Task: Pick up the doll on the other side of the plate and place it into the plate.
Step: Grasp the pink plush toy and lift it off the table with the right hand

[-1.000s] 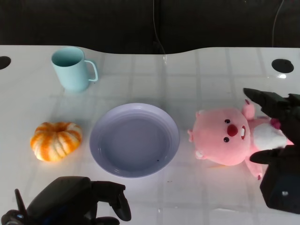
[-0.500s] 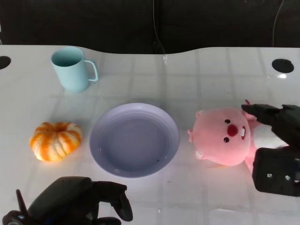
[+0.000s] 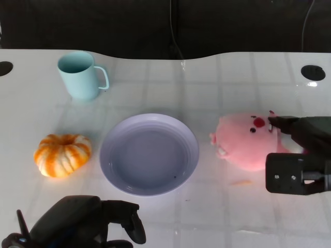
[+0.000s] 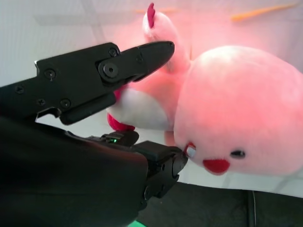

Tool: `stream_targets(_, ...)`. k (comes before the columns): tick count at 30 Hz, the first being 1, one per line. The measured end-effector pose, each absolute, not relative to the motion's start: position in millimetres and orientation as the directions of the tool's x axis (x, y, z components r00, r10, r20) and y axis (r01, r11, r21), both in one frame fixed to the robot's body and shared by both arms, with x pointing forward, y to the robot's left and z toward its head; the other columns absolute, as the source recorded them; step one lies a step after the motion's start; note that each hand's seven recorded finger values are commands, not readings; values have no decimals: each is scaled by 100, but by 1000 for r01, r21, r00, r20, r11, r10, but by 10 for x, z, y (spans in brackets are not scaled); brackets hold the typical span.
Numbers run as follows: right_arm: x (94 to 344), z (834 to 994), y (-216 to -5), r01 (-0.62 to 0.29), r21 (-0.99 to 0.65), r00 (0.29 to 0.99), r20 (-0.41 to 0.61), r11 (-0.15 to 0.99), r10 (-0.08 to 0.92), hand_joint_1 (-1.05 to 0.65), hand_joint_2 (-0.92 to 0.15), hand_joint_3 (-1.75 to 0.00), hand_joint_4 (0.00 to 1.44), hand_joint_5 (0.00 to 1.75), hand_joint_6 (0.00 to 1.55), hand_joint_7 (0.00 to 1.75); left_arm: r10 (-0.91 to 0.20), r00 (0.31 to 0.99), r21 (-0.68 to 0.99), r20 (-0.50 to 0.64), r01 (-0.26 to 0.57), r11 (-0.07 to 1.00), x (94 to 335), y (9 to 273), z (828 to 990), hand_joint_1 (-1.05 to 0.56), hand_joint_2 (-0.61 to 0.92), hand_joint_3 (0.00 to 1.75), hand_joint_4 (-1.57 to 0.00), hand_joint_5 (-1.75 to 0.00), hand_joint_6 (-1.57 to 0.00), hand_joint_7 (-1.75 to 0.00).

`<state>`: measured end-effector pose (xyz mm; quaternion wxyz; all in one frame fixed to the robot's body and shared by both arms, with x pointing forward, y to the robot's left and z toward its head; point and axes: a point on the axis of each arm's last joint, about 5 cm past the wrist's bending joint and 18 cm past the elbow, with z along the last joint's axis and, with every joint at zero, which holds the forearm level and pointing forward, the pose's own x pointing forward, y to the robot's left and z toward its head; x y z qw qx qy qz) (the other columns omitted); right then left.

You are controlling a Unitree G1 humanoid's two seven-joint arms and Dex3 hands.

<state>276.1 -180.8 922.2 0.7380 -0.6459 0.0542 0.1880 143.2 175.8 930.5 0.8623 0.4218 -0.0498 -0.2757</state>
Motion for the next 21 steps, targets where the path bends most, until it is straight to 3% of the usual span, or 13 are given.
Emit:
stream_targets(8, 2953, 9156, -1699, -374, -926, 914, -357, 55, 192, -79, -92, -8, 59, 11, 47, 4, -518, 843, 753, -148, 436, 494, 1418, 1762, 9302, -31, 92, 37, -65, -152, -73, -95)
stream_targets(14, 3123, 9152, -1561, -437, -899, 890, -428, 28, 160, -70, -92, -7, 56, 6, 51, 3, -518, 843, 758, -144, 431, 490, 1400, 1761, 9318, -32, 92, 39, -64, -152, -72, -96)
stream_targets(16, 3167, 9140, -1532, -457, -889, 880, -451, 15, 148, -62, -92, -6, 62, 7, 61, 6, -519, 843, 758, -142, 430, 490, 1397, 1759, 9323, -32, 92, 39, -64, -152, -72, -96)
stream_targets(18, 3192, 9111, -1513, -461, -887, 879, -454, 15, 146, -51, -90, -2, 79, 8, 83, 8, -520, 843, 758, -141, 429, 490, 1393, 1758, 9326, -32, 92, 39, -64, -152, -71, -96)
stream_targets(21, 3213, 9082, -1505, -437, -899, 891, -426, 39, 156, -34, -91, -1, 88, 9, 99, 9, -520, 843, 760, -140, 428, 490, 1390, 1756, 9330, -33, 92, 39, -64, -153, -72, -97)
